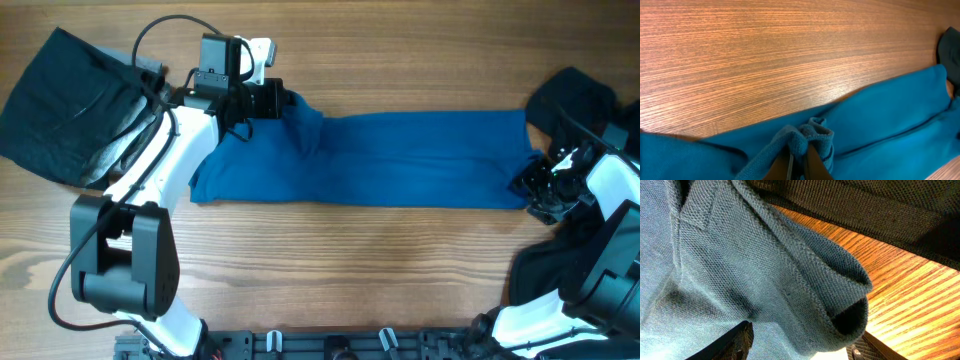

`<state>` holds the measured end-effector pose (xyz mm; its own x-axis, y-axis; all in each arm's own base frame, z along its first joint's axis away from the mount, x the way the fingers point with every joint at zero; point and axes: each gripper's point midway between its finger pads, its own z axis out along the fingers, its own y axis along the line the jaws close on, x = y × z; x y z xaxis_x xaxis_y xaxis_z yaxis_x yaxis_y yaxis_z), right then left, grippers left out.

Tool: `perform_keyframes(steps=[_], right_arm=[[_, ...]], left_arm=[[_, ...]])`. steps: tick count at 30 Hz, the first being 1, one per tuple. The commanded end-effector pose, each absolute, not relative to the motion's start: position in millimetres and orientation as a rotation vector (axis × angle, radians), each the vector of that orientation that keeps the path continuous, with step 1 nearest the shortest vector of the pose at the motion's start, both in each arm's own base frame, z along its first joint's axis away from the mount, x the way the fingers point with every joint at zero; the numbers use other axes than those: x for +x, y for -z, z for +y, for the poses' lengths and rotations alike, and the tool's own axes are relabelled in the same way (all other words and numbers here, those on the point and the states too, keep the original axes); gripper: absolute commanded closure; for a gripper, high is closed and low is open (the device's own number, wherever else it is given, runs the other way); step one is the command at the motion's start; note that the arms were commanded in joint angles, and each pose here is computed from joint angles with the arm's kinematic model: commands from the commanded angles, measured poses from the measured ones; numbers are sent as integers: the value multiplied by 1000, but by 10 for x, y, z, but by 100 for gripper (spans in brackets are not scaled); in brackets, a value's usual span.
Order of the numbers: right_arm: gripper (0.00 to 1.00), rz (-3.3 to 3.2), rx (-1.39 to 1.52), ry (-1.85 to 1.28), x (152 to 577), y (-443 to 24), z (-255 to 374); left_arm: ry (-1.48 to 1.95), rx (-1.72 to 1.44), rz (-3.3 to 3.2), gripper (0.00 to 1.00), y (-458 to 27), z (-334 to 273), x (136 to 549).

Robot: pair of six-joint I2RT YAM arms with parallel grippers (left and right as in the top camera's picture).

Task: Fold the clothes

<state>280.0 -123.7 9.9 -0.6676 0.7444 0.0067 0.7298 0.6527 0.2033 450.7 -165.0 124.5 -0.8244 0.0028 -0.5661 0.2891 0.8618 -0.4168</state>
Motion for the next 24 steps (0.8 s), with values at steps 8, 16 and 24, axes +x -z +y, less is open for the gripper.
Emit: perform_keyframes(steps=[8, 16, 24], right_arm=[[37, 2788, 1239, -263, 2835, -88, -1287], [37, 2792, 1239, -264, 2827, -87, -1282], [37, 2791, 1242, -264, 2826, -87, -1281]], left_arm=[[672, 215, 2471, 94, -1009, -1817, 4635], [630, 85, 2596, 0, -922, -1486, 4466], [460, 4, 2947, 31, -796, -493, 3640]])
